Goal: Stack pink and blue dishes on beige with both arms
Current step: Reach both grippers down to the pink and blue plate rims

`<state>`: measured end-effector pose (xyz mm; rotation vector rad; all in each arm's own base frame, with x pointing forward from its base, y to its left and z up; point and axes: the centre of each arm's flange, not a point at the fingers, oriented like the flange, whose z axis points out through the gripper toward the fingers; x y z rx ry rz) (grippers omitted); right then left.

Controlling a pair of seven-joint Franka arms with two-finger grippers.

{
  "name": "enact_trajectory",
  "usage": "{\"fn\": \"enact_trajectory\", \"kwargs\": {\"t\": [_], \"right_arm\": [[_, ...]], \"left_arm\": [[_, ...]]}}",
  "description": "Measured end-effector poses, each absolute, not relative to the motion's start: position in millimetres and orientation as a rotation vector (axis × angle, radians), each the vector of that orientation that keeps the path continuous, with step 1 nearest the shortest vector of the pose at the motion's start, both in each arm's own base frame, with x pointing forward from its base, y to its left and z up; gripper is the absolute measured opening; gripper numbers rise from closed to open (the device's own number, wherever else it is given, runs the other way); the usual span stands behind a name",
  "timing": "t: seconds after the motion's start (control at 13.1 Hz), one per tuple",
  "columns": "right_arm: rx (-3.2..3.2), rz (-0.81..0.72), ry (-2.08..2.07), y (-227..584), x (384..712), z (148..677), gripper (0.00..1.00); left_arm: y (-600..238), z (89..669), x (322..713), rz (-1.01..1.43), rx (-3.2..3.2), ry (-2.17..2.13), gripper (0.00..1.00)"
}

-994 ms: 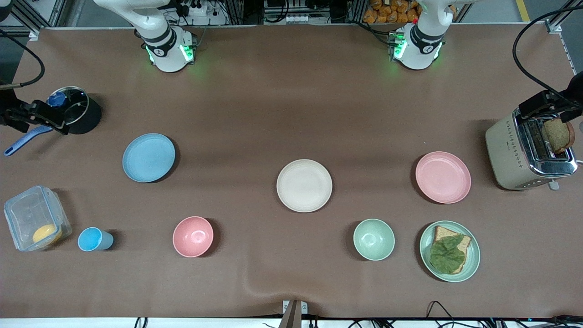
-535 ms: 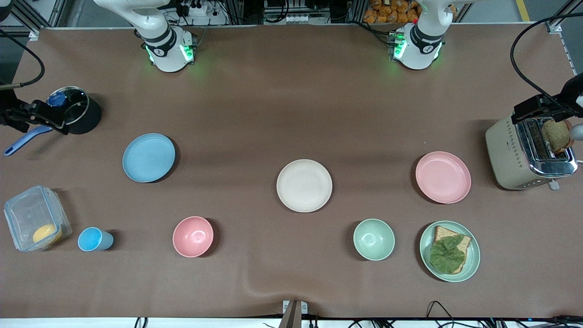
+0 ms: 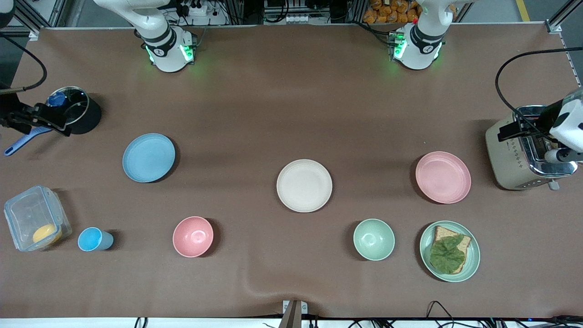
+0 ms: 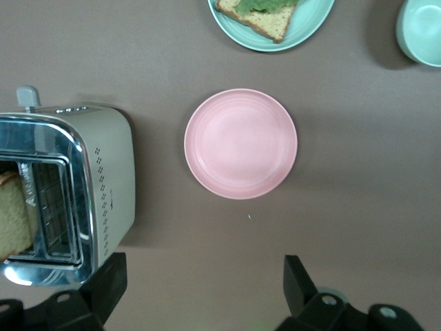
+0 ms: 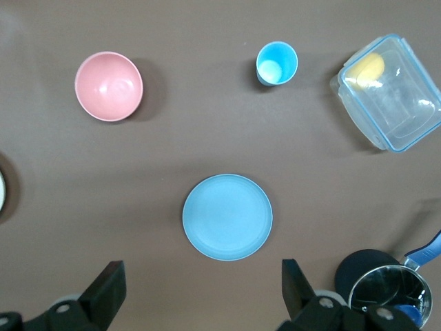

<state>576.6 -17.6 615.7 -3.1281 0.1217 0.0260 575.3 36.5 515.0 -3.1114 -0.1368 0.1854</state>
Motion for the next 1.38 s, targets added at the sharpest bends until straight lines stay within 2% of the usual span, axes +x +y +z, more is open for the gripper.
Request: {"fn": "enact_trajectory", "kwargs": {"t": [0.23, 0.46, 0.69, 0.99, 1.15, 1.38], "right_arm": [[-3.112, 0.225, 0.107, -44, 587, 561, 1.00], [-3.051, 0.392, 0.106, -76, 602, 473, 1.00], [-2.980, 0.395, 0.055, -99, 593, 396, 1.00], [-2.859, 0.324, -0.071, -159, 548, 315, 1.00], [-2.846, 0.328, -0.116, -162, 529, 281, 1.00], [-2.825, 0.369, -0.184, -163, 520, 239, 1.00]], "left_arm": [[58, 449, 565, 0.154, -3.113, -0.192, 1.00], [59, 394, 553, 0.096, -3.116, -0.193, 1.00], [59, 340, 540, 0.052, -3.120, -0.194, 1.00], [66, 277, 543, 0.087, -3.127, -0.214, 1.00], [72, 247, 544, 0.104, -3.130, -0.231, 1.00], [88, 217, 544, 0.074, -3.132, -0.276, 1.00]]}}
